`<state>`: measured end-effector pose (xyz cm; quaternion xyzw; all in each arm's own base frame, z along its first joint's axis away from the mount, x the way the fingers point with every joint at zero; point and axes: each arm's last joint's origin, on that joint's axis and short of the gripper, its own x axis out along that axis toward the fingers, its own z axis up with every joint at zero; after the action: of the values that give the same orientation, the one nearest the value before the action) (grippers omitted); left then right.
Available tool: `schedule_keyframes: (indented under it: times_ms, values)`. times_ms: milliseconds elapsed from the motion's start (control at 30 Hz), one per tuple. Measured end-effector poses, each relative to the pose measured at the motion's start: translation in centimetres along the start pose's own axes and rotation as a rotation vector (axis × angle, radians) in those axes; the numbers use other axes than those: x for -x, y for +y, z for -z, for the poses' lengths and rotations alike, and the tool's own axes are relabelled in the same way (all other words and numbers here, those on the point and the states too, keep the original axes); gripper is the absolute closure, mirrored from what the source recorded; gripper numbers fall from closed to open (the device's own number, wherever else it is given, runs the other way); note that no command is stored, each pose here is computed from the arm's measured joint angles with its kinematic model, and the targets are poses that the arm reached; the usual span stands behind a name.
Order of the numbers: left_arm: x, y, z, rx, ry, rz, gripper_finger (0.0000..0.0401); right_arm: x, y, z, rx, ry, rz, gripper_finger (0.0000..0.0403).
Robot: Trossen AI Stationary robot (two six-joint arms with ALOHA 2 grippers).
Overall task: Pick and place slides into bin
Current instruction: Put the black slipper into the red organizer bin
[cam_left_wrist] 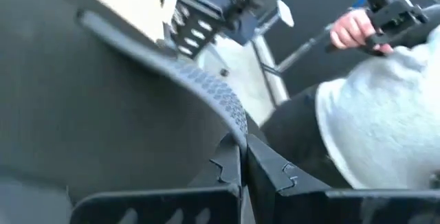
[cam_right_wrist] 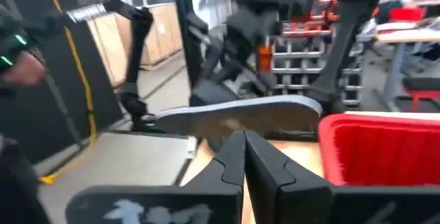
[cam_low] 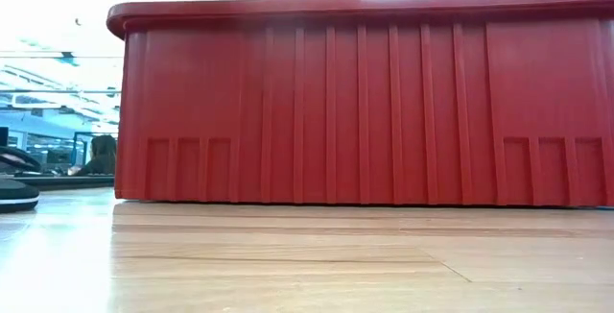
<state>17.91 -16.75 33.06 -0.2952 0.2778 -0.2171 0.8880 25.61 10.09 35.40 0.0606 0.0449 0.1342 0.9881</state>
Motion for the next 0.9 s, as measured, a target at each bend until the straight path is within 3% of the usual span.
schedule_keyframes:
  times_ms: [200,467,633,733,900]
  values:
    - [3.8,-1.6,-5.9,-0.097,-0.071,-0.134,0.0400,0.0,-0.5,-0.1,0.039,-0.018,0.108,0.0400]
    - [7.9,-0.1,-11.5,-0.101,-0.264,-0.398,0.0400,-0.1,-2.2,-0.9,-0.124,-0.093,0.185,0.0346]
    - [7.3,1.7,-12.9,-0.101,-0.251,-0.450,0.0400,0.0,-4.0,-1.7,-0.257,-0.190,0.247,0.0276]
    - [6.1,2.8,-13.4,-0.098,-0.200,-0.455,0.0400,0.1,-4.9,-2.1,-0.269,-0.215,0.225,0.0239]
    - [3.9,4.5,-14.5,-0.088,-0.174,-0.439,0.0401,0.2,-5.9,-2.2,-0.292,-0.222,0.236,0.0212]
